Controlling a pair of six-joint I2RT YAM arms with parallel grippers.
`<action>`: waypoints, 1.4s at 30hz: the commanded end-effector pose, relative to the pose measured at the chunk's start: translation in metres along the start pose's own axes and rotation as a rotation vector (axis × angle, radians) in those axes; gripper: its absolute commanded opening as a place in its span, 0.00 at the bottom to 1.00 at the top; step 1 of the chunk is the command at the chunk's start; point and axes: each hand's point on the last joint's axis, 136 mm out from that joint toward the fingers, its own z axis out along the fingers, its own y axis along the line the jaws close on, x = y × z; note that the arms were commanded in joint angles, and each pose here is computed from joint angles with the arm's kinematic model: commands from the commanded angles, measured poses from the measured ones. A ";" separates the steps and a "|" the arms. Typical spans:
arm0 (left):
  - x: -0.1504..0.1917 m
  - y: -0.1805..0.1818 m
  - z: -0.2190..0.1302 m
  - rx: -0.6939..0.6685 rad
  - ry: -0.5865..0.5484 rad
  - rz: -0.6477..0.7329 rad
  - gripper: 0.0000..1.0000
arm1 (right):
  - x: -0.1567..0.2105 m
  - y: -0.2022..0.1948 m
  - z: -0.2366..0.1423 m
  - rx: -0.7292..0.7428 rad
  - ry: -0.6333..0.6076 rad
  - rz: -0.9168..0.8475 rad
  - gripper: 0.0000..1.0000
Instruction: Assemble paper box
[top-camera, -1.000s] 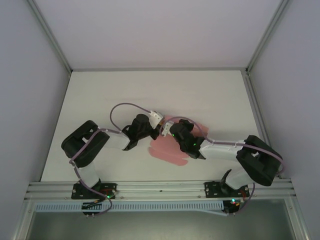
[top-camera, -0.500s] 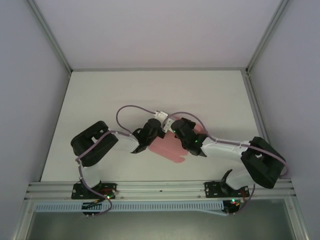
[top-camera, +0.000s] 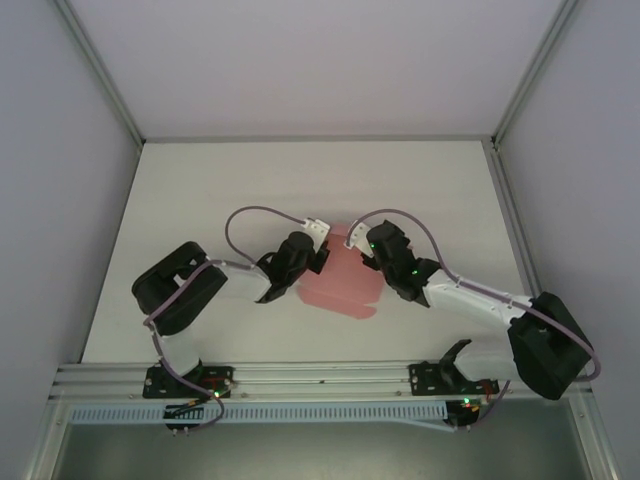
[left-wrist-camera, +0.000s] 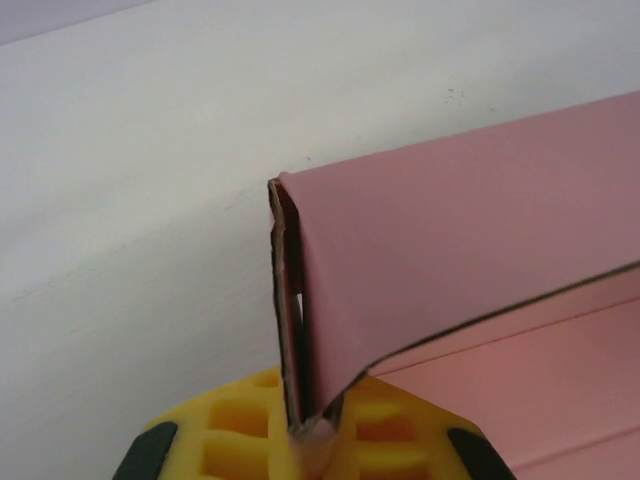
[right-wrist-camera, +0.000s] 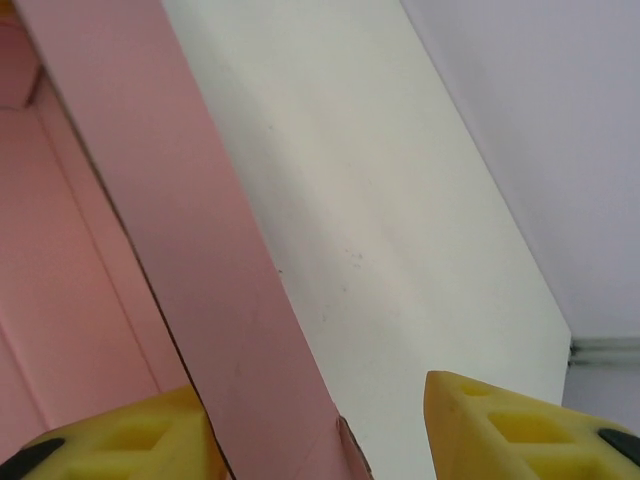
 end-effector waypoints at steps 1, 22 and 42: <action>-0.003 -0.010 -0.007 0.058 0.029 0.033 0.00 | -0.011 0.013 0.003 -0.083 -0.038 -0.094 0.50; 0.036 0.153 -0.031 -0.746 0.281 -0.321 0.00 | 0.003 -0.001 0.008 -0.037 0.244 -0.011 0.00; -0.069 0.036 -0.064 0.041 -0.066 -0.078 0.00 | -0.073 -0.020 -0.052 -0.176 -0.184 0.161 0.74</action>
